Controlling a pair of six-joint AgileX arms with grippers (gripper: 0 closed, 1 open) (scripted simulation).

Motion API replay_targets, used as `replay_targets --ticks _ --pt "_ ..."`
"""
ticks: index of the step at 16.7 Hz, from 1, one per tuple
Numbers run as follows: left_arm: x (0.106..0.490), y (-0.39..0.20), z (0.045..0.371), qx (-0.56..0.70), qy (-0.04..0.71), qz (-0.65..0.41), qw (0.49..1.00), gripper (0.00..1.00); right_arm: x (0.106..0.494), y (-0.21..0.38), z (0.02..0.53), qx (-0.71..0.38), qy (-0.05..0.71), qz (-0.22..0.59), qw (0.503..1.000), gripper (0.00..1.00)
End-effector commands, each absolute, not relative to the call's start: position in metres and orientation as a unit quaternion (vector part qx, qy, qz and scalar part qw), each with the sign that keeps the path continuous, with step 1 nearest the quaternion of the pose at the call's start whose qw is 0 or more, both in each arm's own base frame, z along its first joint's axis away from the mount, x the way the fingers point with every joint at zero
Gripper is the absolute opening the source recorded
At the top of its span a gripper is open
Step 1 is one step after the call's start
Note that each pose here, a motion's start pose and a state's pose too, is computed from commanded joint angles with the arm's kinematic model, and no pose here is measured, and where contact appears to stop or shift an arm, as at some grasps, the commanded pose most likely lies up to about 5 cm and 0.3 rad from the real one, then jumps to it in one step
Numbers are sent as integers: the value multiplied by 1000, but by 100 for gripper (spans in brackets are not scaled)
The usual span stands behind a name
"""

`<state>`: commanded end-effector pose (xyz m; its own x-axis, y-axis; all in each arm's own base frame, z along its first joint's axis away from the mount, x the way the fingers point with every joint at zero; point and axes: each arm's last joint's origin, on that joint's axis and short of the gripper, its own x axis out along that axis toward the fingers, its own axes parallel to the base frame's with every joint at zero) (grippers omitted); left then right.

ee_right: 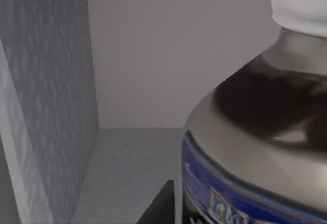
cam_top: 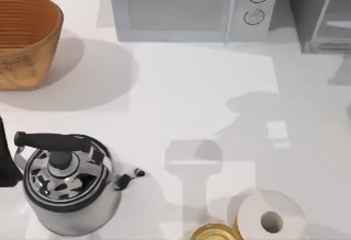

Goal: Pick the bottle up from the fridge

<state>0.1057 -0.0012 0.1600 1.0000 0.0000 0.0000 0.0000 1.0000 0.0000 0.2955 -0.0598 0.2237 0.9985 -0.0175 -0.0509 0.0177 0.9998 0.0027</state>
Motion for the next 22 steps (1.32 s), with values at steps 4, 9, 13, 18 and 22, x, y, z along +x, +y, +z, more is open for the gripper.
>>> replay_targets --ticks 4,9,13,18,22 --pt "106 -1 160 0 0 0 1000 100 237 -36 238 0 25 -8 1000 0" --pt "106 -1 160 0 0 0 1000 100 164 -15 223 -1 21 -6 1000 0" --pt "106 -1 160 0 0 0 1000 100 123 -6 197 -1 -1 -4 1000 0" --pt "106 -1 160 0 0 0 1000 100 107 -2 165 0 -3 0 1000 0" --pt "106 -1 160 0 0 0 1000 100 106 -1 160 0 0 0 1000 0"
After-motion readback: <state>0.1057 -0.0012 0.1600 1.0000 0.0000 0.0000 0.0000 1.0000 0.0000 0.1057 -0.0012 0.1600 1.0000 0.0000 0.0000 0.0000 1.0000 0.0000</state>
